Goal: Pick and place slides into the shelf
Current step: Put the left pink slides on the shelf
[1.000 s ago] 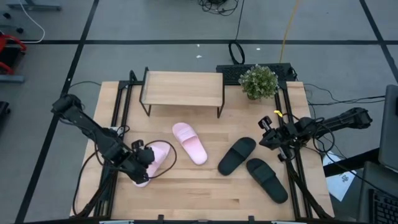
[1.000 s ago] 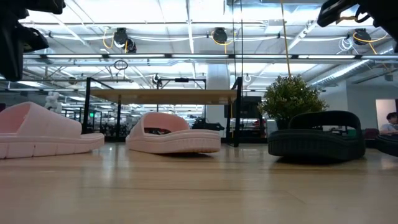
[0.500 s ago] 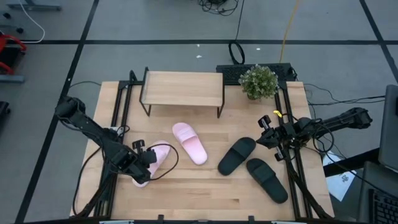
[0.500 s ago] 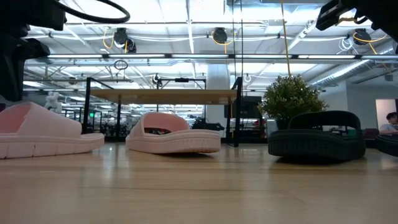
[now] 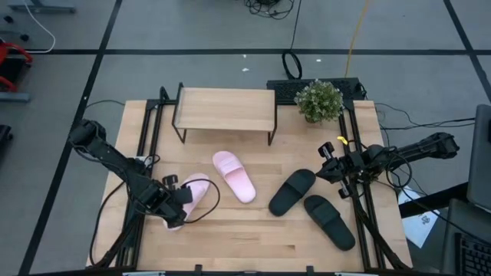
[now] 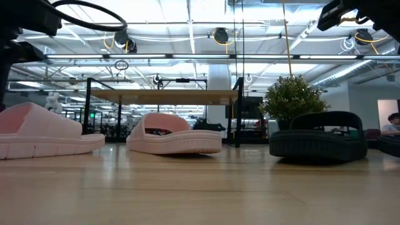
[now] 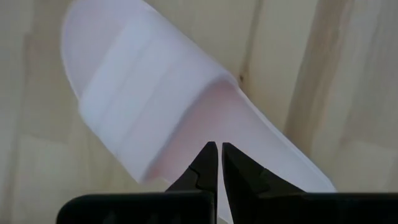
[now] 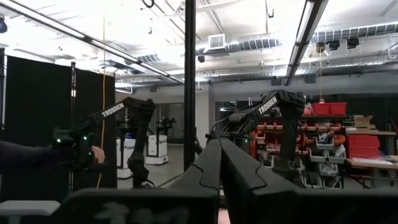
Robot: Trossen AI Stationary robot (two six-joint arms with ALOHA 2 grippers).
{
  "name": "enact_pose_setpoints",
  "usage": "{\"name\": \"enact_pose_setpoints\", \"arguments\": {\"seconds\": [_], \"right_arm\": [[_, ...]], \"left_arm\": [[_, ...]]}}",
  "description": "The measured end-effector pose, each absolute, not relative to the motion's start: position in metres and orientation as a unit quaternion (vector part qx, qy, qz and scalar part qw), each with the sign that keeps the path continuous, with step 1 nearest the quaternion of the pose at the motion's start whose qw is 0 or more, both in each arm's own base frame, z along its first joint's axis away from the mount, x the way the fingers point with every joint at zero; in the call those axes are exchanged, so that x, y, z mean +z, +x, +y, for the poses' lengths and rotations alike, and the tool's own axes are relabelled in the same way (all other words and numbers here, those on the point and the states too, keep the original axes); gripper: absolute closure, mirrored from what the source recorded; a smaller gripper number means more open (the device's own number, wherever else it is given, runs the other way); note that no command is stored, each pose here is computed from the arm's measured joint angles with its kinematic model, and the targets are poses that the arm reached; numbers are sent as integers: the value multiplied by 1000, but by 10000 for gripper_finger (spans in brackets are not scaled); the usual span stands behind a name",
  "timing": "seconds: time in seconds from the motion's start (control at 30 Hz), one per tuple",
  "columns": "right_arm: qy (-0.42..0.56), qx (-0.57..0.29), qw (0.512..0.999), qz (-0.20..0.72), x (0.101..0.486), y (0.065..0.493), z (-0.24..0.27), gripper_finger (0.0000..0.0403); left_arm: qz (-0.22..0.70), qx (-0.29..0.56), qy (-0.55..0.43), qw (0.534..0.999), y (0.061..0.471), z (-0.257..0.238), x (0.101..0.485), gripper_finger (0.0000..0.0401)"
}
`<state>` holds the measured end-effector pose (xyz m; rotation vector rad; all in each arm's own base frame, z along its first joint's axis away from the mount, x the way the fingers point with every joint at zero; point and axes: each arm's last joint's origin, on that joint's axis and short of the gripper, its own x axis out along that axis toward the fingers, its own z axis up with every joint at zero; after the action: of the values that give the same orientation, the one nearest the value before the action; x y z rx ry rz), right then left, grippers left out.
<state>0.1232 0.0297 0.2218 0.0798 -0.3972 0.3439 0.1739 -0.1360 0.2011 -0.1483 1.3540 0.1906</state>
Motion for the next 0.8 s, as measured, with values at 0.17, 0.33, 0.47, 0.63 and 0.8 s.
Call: {"name": "enact_pose_setpoints", "arguments": {"seconds": [0.17, 0.33, 0.47, 0.63, 0.8], "right_arm": [[38, 169, 966, -192, 221, 124, 30, 403], [39, 170, 966, -192, 221, 124, 30, 403], [39, 169, 966, -192, 221, 124, 30, 403], [39, 169, 966, -192, 221, 124, 30, 403], [38, 169, 966, -192, 221, 124, 30, 403]], "left_arm": [[633, 82, -78, 766, 173, -137, 201, 380], [633, 90, -87, 764, 173, -137, 201, 380], [643, 116, -90, 751, 170, -134, 200, 380], [655, 146, -98, 735, 165, -130, 200, 380], [655, 145, -98, 735, 165, -131, 200, 380]]}}
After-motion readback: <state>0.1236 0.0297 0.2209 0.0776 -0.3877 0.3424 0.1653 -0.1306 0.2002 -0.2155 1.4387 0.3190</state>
